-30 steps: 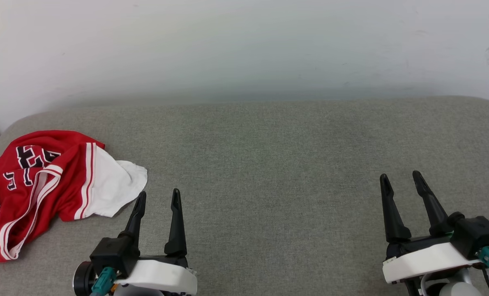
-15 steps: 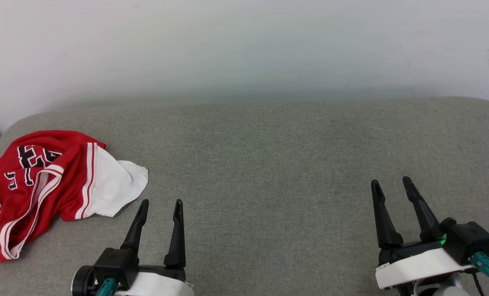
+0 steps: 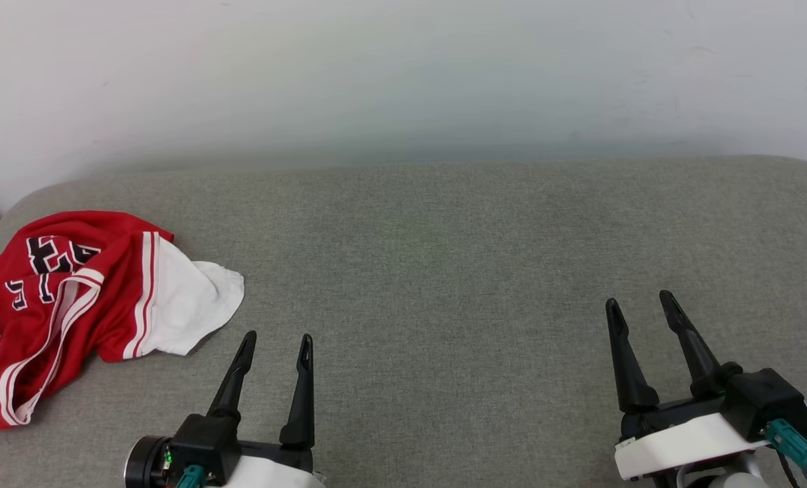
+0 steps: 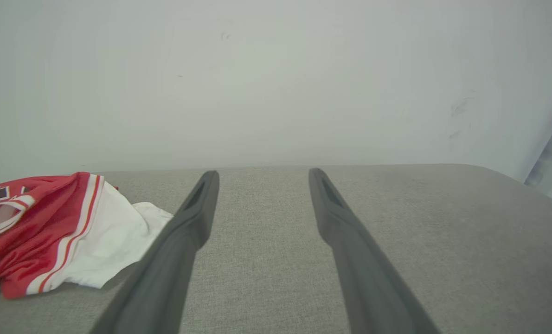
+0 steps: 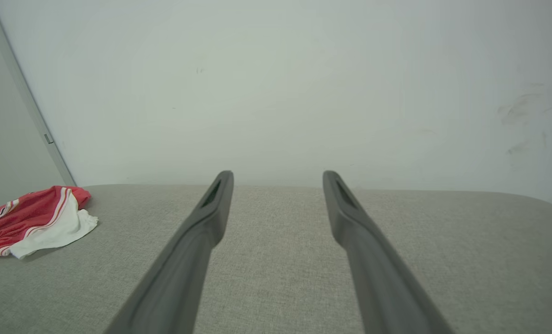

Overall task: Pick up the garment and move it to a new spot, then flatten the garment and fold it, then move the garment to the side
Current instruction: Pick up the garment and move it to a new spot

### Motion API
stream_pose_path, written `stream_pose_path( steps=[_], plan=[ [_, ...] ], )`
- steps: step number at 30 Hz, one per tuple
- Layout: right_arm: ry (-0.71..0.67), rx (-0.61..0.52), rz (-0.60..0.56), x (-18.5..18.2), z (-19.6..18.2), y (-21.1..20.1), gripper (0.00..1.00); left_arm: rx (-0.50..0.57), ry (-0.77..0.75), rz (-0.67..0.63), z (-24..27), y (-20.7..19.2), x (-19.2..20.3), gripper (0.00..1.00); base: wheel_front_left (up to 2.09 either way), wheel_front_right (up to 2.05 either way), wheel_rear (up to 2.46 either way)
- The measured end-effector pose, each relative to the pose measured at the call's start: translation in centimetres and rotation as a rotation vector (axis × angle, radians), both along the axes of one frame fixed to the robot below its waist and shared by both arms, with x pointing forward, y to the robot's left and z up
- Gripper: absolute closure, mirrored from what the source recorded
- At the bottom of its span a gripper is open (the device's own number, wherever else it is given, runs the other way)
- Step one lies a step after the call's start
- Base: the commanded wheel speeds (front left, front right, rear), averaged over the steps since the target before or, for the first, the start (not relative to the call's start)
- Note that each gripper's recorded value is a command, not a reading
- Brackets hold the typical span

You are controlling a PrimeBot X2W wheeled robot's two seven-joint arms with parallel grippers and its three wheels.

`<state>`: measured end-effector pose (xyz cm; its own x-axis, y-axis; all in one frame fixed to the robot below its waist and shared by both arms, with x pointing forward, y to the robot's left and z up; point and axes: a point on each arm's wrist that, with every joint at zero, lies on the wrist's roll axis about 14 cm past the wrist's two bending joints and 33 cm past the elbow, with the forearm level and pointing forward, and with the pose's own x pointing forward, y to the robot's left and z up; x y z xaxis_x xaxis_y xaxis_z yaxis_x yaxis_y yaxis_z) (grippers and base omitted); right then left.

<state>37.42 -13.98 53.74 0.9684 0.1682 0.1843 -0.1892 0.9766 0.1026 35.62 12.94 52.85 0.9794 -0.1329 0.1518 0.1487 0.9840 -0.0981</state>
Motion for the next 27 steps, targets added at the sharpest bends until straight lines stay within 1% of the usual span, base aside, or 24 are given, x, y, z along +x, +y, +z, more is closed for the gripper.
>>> stream_pose_path(
  steps=[8, 13, 16, 27],
  plan=[
    [0.004, 0.009, 0.012, 0.0, -0.1, 0.4, 0.00, -0.004, 0.000, 0.008, 0.0, 0.3, -0.1, 0.00, 0.00, 0.00, 0.00],
    [0.004, 0.012, 0.043, 0.2, -0.1, 1.4, 0.00, -0.005, 0.004, 0.027, -0.1, 0.9, -0.3, 0.00, 0.00, 0.00, 0.00],
    [0.002, 0.016, 0.078, 0.3, 0.0, 2.6, 0.00, -0.004, 0.005, 0.052, -0.2, 1.7, -0.6, 0.00, 0.00, 0.00, 0.00],
    [0.016, 0.020, 0.268, 1.1, -0.5, 9.0, 0.00, 0.011, 0.011, 0.219, -0.3, 6.6, -3.0, 0.00, 0.00, 0.00, 0.00]
  ],
)
